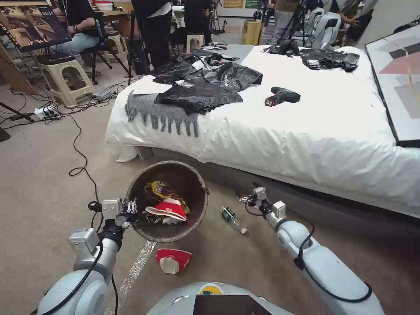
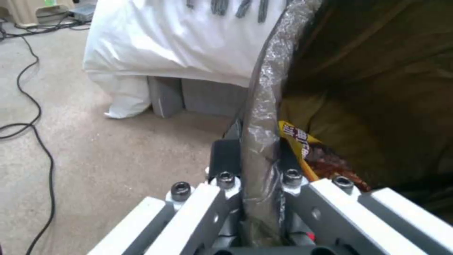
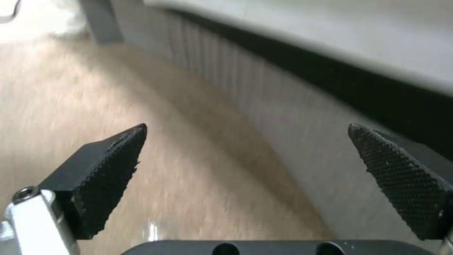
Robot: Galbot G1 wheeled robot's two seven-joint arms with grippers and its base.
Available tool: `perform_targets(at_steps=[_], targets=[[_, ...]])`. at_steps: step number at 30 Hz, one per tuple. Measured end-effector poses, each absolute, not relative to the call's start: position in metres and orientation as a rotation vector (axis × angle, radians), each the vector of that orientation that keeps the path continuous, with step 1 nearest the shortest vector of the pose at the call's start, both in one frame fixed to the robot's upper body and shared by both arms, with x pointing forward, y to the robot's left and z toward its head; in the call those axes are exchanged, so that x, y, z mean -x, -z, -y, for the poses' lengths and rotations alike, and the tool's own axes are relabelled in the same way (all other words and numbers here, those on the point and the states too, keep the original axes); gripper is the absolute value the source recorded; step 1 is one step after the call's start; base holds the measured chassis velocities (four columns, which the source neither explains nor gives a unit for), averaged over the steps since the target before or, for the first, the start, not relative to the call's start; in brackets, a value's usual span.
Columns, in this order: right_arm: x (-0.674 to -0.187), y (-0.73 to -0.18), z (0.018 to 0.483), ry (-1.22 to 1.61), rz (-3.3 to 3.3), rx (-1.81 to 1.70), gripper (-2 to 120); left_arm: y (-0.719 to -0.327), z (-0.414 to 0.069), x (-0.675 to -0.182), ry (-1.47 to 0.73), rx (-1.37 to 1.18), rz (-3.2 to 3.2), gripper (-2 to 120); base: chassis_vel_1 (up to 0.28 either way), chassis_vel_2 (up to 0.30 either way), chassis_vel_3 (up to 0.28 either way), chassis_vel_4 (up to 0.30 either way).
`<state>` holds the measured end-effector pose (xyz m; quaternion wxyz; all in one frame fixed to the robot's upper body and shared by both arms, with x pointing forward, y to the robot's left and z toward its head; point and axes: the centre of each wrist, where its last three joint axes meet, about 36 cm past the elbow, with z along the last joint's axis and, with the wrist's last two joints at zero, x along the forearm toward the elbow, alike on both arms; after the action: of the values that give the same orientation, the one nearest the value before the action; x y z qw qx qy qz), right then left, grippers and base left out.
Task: Pick up the trash bin, then pick up the garbage from the floor and place it into the trash bin.
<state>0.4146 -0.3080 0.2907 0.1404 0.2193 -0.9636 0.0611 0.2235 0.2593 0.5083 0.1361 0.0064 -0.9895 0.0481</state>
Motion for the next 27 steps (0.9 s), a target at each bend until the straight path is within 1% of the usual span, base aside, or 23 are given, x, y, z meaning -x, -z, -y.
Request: perform_targets(at_steps=[9, 14, 22, 27], targets=[[-0.426, -0.27, 0.315, -0.161, 2.667, -0.689, 100, -0.512, -0.26, -0.221, -0.131, -0.031, 2.874, 0, 0.0, 0.0, 0.0, 0.0], [-0.44, -0.255, 0.32, -0.128, 2.603, -0.688, 100, -0.512, -0.26, -0.221, -0.136, -0.037, 2.872, 0, 0.0, 0.0, 0.0, 0.0], [-0.46, -0.24, 0.325, -0.133, 2.561, -0.679, 100, -0.511, -0.26, -0.219, -0.135, -0.046, 2.864, 0, 0.0, 0.0, 0.0, 0.0], [-0.462, -0.226, 0.323, -0.162, 2.531, -0.683, 100, -0.51, -0.26, -0.218, -0.132, -0.049, 2.86, 0, 0.0, 0.0, 0.0, 0.0]])
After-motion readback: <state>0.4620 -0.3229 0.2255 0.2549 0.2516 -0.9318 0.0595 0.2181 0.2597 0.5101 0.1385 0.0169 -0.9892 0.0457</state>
